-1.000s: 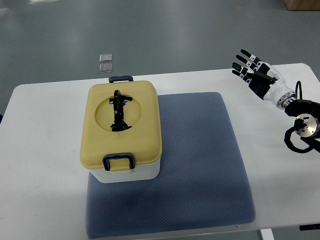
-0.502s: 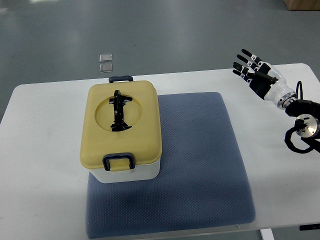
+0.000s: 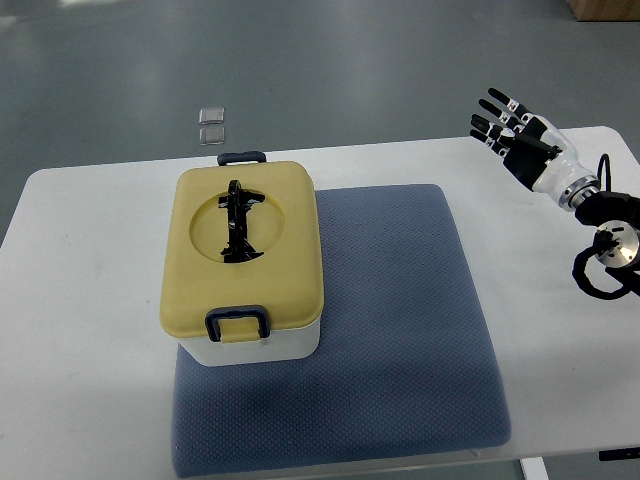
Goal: Open white storage box with right hand
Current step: 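Swing the right hand over the yellow lid toward its black handle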
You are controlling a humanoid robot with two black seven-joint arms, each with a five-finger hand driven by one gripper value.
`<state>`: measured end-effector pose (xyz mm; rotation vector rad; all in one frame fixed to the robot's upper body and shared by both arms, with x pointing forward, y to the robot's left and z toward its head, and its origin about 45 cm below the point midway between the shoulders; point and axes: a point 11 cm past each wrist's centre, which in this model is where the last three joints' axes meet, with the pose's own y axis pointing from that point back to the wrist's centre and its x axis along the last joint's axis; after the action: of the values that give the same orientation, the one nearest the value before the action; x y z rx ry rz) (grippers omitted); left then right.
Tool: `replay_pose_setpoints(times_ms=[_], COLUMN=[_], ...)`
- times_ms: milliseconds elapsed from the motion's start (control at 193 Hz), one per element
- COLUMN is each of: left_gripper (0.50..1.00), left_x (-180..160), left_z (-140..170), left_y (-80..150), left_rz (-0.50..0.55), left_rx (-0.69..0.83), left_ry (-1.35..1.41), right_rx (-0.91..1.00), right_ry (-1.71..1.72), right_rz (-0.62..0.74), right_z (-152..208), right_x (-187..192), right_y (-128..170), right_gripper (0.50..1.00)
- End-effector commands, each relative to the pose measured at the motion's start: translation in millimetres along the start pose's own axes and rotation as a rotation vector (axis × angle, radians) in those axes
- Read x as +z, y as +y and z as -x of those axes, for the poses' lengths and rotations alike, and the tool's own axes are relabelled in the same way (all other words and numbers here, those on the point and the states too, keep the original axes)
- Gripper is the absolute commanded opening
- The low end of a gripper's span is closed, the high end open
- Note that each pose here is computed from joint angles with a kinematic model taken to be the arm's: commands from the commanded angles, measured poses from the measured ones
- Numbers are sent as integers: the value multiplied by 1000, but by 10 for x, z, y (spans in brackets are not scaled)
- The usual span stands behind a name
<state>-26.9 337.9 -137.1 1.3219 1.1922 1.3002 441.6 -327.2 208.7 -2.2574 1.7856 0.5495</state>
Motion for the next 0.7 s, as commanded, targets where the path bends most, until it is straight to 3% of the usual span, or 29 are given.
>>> replay_pose_setpoints(times_ms=[0, 254, 694], left_gripper=[1000, 1000, 1000], left_x=[0, 0, 0], left_z=[0, 0, 0], left_y=[0, 0, 0], left_rz=[0, 0, 0], left_rx=[0, 0, 0], left_ry=[0, 0, 0], right_rx=[-35, -183, -519], right_ry=[76, 328, 662], right_rz=[-7, -101, -212], right_z=[62, 364, 1245], right_x=[-111, -606, -1256], right_y=[-49, -214, -403], right_gripper=[930, 928, 928])
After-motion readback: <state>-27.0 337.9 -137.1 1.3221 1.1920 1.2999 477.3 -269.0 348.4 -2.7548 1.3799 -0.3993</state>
